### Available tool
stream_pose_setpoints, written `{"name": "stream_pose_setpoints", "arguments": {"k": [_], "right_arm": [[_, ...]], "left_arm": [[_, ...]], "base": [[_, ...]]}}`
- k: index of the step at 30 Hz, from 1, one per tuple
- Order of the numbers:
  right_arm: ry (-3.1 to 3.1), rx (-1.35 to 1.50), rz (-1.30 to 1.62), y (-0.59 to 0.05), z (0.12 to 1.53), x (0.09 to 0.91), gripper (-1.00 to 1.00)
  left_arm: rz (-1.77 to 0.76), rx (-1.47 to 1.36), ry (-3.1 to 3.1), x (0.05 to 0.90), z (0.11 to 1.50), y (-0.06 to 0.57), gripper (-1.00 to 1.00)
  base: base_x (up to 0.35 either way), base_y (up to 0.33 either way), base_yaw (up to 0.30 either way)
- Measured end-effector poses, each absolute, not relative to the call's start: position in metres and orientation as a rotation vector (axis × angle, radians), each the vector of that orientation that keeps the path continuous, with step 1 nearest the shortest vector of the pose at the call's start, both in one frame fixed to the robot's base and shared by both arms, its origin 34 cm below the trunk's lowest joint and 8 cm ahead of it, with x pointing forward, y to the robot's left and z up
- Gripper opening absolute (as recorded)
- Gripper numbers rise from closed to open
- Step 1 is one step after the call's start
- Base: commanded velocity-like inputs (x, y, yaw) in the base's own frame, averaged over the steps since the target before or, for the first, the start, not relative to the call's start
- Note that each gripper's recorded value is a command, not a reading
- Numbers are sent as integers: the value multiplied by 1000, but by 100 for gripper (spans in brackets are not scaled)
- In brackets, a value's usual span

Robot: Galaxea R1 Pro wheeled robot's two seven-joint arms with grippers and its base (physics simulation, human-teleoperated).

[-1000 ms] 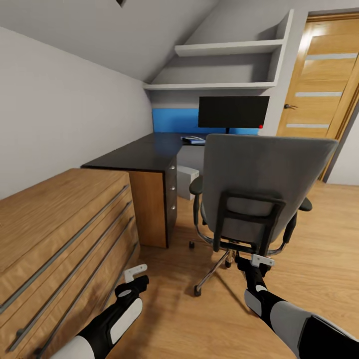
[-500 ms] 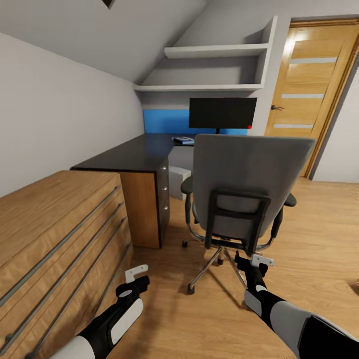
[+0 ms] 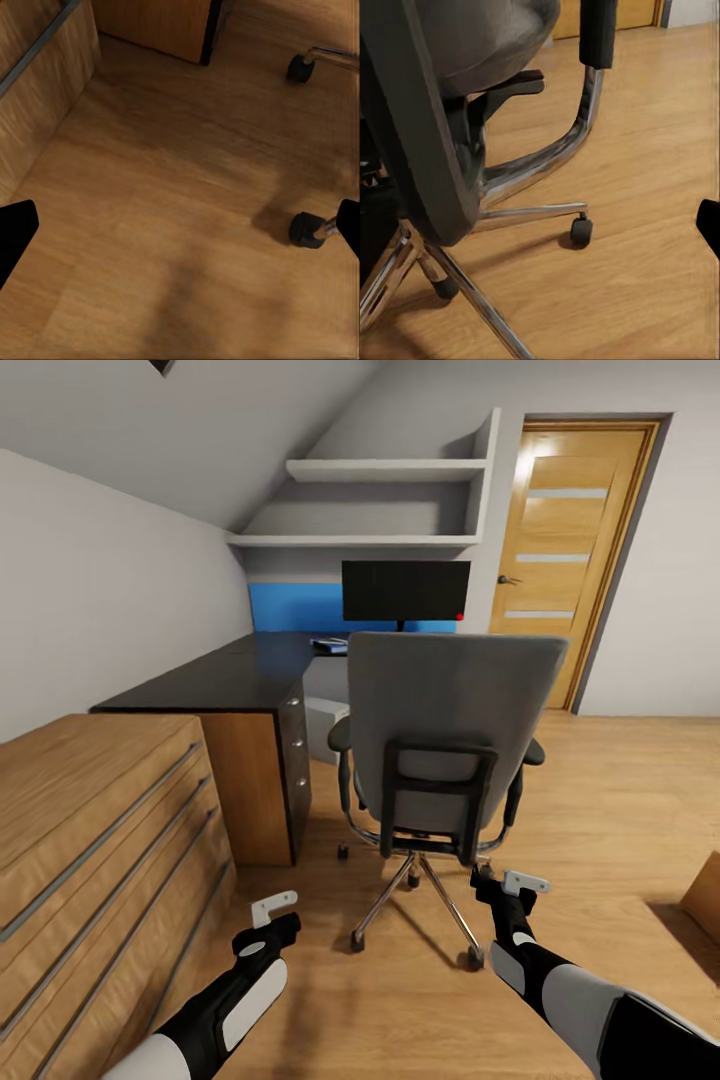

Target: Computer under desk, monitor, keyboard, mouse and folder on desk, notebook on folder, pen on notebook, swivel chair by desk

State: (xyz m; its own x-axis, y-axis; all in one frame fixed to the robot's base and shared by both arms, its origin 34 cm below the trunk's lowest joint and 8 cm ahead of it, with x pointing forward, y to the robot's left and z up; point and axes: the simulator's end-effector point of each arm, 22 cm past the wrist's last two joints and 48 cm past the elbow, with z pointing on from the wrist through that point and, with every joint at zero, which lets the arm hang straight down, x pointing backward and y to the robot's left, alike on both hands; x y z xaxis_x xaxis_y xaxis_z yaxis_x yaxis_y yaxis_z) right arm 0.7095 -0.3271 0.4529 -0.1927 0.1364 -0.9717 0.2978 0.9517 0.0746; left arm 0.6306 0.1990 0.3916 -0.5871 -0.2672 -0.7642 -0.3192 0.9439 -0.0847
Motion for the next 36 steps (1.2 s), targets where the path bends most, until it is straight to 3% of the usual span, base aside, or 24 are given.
{"name": "stream_pose_setpoints", "arguments": {"k": [12, 32, 36], "right_arm": [[1762, 321, -145, -325, 458, 710, 100], [1807, 267, -8, -208, 455, 712, 100], [1874, 235, -38, -200, 443, 708, 100]], "left_arm": [[71, -349, 2226, 628, 395, 184, 100], [20, -243, 2208, 646, 414, 91, 100], [81, -150, 2278, 650, 410, 97, 100]], "base": [[0, 0, -208], [0, 0, -15], [0, 0, 0]]}}
